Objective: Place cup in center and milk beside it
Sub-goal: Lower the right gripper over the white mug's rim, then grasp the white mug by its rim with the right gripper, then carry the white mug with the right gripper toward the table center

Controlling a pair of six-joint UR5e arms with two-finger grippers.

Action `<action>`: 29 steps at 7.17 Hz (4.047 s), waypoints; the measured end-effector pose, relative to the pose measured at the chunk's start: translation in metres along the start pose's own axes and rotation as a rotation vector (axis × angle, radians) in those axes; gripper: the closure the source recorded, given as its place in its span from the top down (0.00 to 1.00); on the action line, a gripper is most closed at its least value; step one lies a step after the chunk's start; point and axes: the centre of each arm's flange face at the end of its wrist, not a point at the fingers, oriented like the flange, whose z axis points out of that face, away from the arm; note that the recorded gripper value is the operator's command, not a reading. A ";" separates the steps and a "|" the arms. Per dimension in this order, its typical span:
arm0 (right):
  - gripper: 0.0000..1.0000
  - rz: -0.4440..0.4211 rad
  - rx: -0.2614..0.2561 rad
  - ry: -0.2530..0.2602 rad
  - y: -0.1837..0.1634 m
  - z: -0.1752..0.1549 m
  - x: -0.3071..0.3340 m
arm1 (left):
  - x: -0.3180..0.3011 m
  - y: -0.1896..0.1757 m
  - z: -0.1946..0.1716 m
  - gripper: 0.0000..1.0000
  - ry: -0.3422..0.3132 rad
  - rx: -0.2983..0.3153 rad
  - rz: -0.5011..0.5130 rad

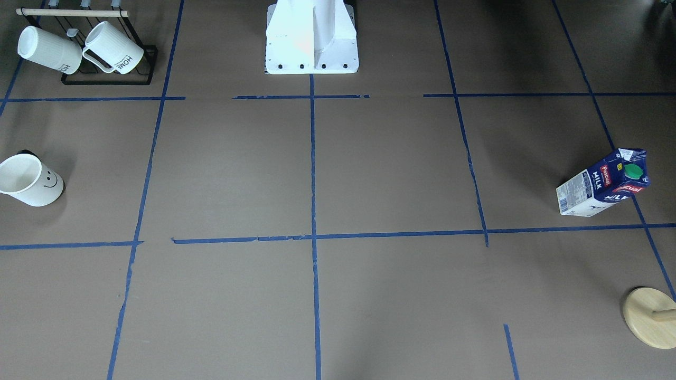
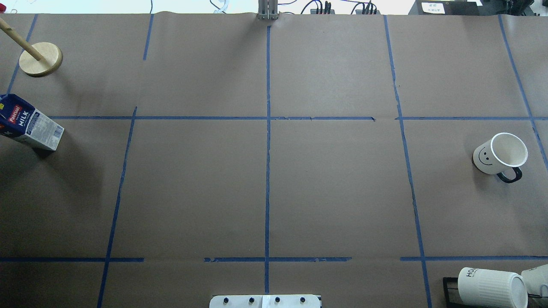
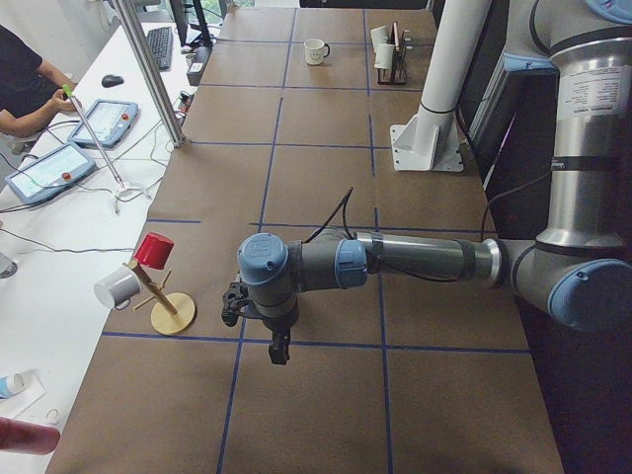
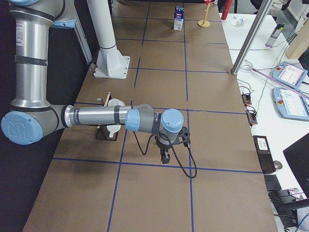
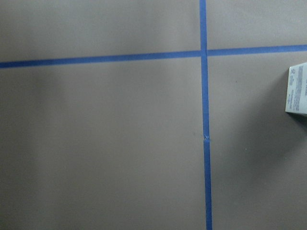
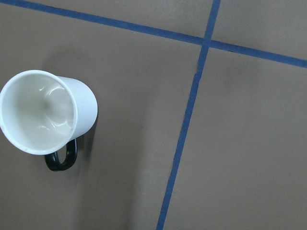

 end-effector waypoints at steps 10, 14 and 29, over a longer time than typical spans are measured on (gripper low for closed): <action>1.00 0.011 -0.002 -0.068 0.005 0.010 -0.003 | 0.019 0.012 0.021 1.00 0.058 -0.032 0.038; 0.98 0.071 0.014 -0.065 -0.022 0.042 -0.043 | 0.020 0.013 0.021 1.00 0.068 -0.016 0.046; 0.00 0.095 0.148 -0.185 -0.102 0.046 -0.306 | 0.026 0.037 0.025 1.00 0.149 -0.014 0.032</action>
